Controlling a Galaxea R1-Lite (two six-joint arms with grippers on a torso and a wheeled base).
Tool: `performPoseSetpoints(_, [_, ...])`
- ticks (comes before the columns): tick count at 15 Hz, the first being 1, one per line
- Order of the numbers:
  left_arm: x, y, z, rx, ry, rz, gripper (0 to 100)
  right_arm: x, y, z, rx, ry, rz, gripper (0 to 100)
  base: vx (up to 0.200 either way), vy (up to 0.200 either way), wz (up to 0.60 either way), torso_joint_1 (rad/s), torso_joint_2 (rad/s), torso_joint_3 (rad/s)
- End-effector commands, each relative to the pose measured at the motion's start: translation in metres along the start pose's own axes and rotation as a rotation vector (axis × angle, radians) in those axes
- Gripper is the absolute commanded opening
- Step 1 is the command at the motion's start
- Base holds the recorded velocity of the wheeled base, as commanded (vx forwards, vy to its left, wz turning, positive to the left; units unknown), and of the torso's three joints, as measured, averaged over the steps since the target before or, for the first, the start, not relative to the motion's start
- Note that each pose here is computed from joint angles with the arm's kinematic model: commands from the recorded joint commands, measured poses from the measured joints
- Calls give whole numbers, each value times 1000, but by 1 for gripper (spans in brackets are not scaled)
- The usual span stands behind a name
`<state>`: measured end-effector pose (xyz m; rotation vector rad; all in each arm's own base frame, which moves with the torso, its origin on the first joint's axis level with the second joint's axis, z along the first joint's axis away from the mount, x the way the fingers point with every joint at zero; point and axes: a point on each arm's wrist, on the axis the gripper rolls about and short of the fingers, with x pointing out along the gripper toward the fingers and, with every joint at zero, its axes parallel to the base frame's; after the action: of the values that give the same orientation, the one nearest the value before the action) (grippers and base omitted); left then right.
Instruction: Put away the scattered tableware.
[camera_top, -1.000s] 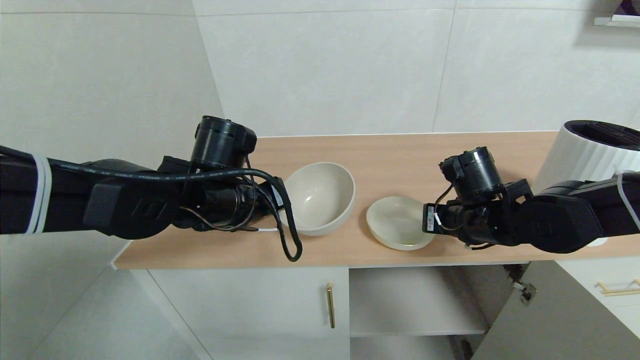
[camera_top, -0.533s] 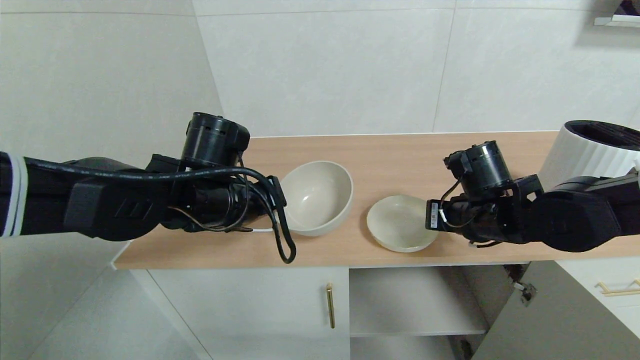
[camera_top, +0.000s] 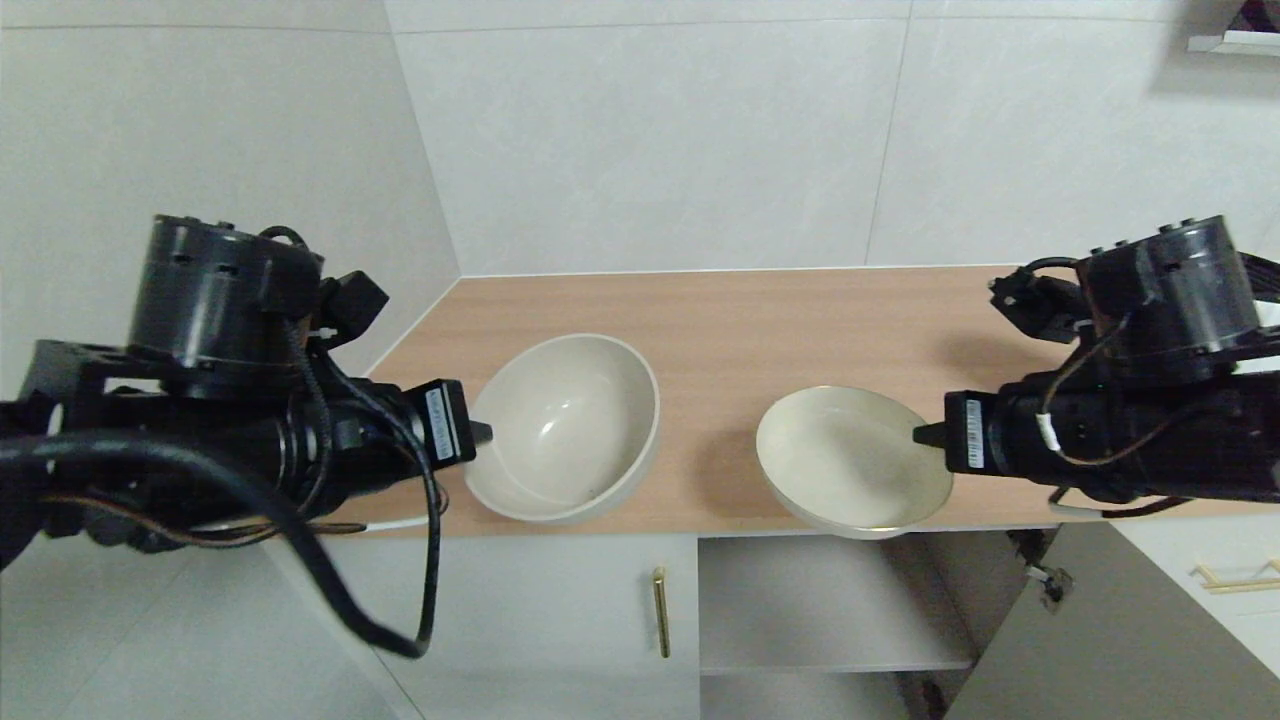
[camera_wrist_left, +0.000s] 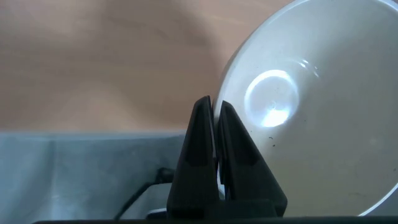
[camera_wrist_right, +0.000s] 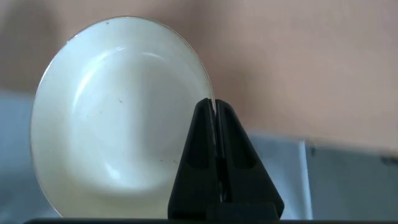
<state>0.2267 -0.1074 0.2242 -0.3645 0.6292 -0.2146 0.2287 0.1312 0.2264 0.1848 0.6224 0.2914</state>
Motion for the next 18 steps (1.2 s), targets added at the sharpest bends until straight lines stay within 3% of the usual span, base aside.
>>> performPoseSetpoints(1, [-41, 6, -8, 22, -30, -102, 0, -42, -7, -8, -3, -14, 42, 0, 0, 0, 0, 0, 0, 0])
performPoseSetpoints(7, [-44, 10, -14, 23, -19, -109, 0, -52, -16, -29, -13, 44, 40, 0, 0, 0, 0, 0, 0, 0])
performPoseSetpoints(12, [-35, 10, -19, 28, 22, -97, 0, -51, -16, -29, -15, 46, 38, 0, 0, 0, 0, 0, 0, 0])
performPoseSetpoints(18, [-32, 10, -20, 29, 29, -94, 0, -45, -17, -32, -17, 71, 28, 0, -167, 0, 0, 5, 2, 7])
